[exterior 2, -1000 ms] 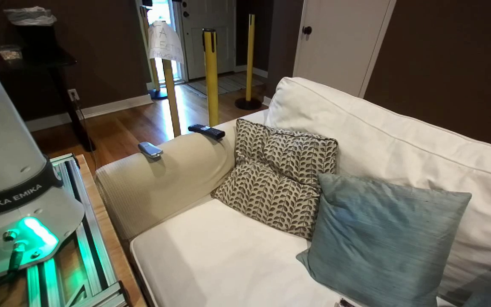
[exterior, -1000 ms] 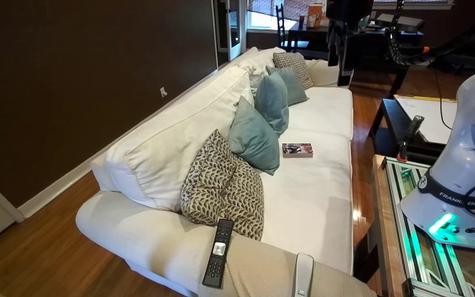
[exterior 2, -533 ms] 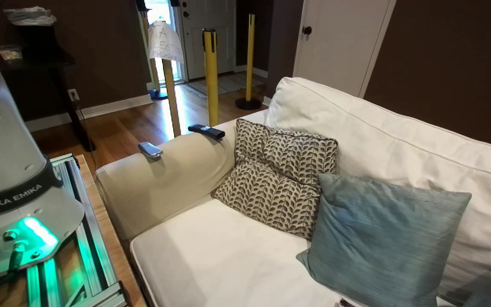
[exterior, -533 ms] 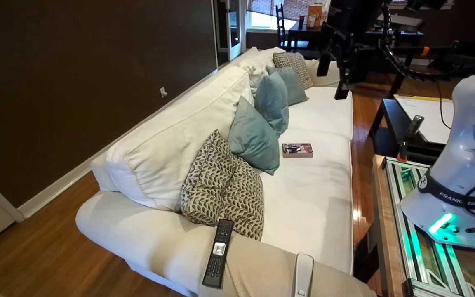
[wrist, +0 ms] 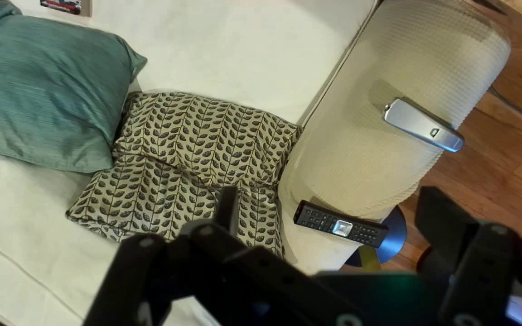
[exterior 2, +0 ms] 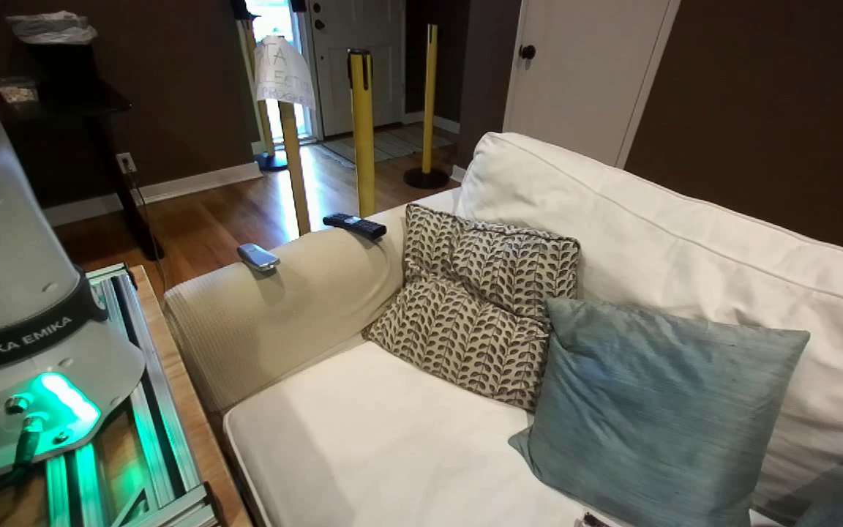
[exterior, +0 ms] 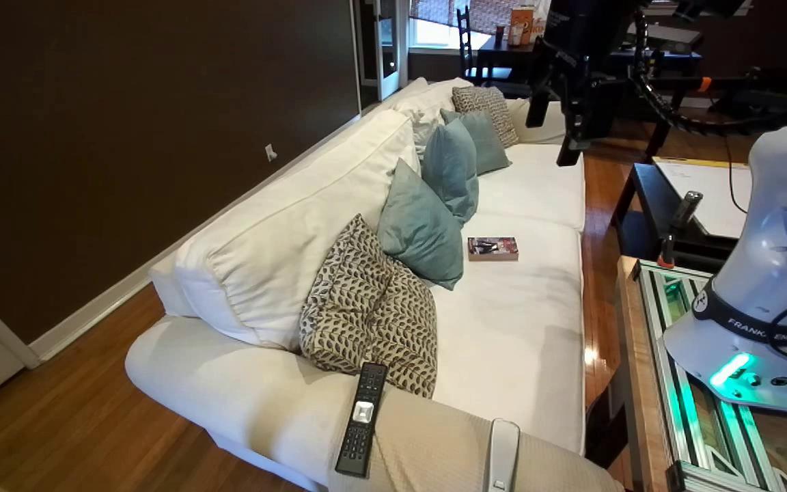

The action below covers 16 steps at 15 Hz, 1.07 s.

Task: Flip the grey remote over

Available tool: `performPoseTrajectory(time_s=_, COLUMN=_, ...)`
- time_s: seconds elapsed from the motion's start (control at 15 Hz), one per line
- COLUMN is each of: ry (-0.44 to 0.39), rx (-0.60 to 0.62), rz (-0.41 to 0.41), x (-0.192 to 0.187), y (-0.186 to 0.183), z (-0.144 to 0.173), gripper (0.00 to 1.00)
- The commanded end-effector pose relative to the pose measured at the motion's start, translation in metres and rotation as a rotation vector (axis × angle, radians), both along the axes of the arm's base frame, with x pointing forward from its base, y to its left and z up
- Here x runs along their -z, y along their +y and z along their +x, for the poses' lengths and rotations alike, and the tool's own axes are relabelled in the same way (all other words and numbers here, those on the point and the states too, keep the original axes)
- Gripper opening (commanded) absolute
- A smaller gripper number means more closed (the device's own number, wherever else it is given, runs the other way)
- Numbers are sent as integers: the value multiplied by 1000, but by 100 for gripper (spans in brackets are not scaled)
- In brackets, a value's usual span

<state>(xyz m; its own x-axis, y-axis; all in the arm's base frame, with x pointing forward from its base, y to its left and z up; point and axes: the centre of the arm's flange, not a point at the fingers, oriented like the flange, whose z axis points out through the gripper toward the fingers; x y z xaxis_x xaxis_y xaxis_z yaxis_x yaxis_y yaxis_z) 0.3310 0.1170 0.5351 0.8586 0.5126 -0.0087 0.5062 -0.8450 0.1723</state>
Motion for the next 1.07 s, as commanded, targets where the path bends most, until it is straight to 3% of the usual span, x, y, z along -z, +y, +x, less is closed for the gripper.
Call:
performPoseTrajectory(time_s=0.0, ry=-2, rx=-57, rz=-11, x=8, y=10, z=-1, gripper=100)
performPoseTrajectory(time_s=0.2, ry=-9, rx=-138, rz=-40, x=16, y=28, z=-8, gripper=100)
performPoseTrajectory(time_s=0.47, ry=-76, rx=-337, rz=-79, x=36, y=63, z=-21, gripper=100)
performPoseTrajectory(time_s=0.73, ry=-133, rx=-502, rz=-68, x=61, y=88, z=-34, gripper=100)
performPoseTrajectory(time_s=1.0, ry=-125, rx=-619, rz=-59, x=85, y=97, z=-47, gripper=100)
